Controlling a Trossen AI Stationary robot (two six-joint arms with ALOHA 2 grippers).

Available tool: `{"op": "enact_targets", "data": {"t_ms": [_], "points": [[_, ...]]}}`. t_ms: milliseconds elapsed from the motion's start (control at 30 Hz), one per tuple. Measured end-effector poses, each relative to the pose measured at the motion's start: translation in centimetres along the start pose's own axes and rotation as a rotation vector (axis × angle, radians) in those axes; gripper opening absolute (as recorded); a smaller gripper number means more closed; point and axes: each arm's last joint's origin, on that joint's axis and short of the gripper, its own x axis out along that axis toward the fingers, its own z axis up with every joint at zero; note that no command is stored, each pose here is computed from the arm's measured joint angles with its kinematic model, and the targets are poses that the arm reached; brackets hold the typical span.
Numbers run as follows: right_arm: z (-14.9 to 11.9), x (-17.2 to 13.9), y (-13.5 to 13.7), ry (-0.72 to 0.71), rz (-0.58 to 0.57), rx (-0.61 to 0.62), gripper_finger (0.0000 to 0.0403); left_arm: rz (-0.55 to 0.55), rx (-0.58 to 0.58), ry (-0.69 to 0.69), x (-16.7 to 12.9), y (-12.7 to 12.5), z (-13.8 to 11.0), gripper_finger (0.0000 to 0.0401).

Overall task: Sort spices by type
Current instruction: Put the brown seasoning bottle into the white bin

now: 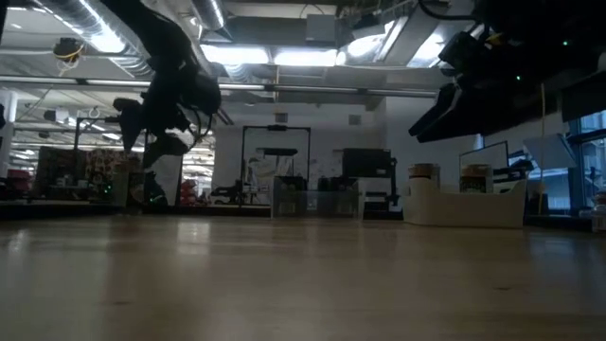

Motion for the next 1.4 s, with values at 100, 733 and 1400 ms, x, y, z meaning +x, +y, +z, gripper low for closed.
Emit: {"op": "enact_targets", "data": {"t_ms": [100, 733, 1400], "points": [[0.0, 0.0, 0.0, 0.000, 0.001, 0.009, 0.0308, 0.012, 0.013, 0.029, 0.7, -0.7, 0.1, 0.0292], [0.0, 0.0, 0.0, 0.000, 0.001, 0.021, 0.0308, -0.110, 0.191, 0.039, -0.2, -3.8, 0.4, 0.0288], [-0.2, 0.0, 0.1, 0.021, 0.006, 0.016, 0.0308, -0.413, 0.318, -0.104, -10.6, -7.7, -0.7, 0.0287]]}}
